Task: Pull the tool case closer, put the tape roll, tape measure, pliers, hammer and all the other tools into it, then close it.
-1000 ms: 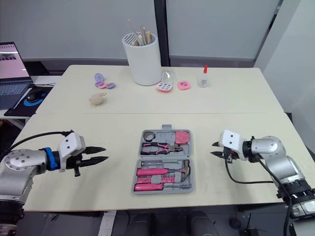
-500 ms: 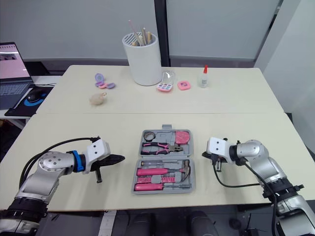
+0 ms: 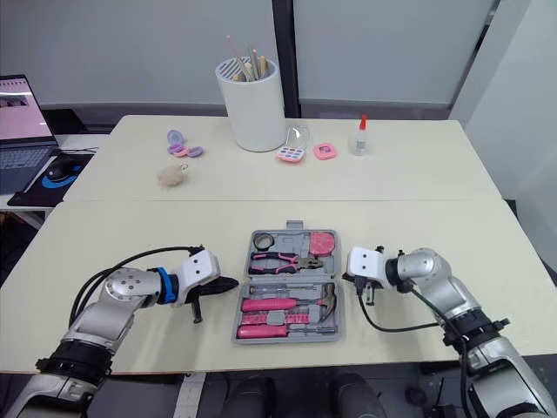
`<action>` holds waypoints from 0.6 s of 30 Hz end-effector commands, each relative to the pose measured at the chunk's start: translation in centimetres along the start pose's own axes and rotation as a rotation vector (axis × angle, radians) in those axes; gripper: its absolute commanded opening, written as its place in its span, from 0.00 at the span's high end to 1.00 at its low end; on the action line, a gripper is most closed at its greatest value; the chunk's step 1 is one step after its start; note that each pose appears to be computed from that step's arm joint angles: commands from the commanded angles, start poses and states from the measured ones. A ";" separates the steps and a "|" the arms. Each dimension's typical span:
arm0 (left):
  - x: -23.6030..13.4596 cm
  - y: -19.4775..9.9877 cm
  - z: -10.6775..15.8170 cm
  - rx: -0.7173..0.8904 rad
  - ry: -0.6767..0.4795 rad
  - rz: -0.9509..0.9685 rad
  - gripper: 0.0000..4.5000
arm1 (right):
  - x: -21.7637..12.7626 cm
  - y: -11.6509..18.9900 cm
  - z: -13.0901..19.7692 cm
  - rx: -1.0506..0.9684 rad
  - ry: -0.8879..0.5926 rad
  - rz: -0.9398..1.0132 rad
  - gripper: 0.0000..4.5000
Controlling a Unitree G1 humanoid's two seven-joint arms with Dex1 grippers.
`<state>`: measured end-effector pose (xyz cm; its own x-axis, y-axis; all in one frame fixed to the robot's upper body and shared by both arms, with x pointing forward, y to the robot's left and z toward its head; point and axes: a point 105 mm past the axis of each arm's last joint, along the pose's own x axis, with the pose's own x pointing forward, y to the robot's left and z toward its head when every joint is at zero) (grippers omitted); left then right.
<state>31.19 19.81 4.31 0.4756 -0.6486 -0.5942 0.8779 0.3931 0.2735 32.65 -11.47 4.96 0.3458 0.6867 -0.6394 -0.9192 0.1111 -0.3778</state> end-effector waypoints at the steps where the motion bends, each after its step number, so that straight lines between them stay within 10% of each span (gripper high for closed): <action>1: 1.3 -0.2 0.8 0.056 0.004 -0.022 1.00 | 0.6 -0.4 0.8 -0.052 -0.008 -0.005 0.99; 18: 4.0 -3.2 5.0 0.093 -0.115 -0.137 1.00 | 0.4 0.5 1.9 -0.092 -0.022 0.040 0.99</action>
<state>31.54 15.81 3.50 0.4208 -0.6802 -0.6003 0.9069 0.3328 0.2585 32.35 -11.50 3.98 0.3182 0.6405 -0.6989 -0.9255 0.0499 -0.3755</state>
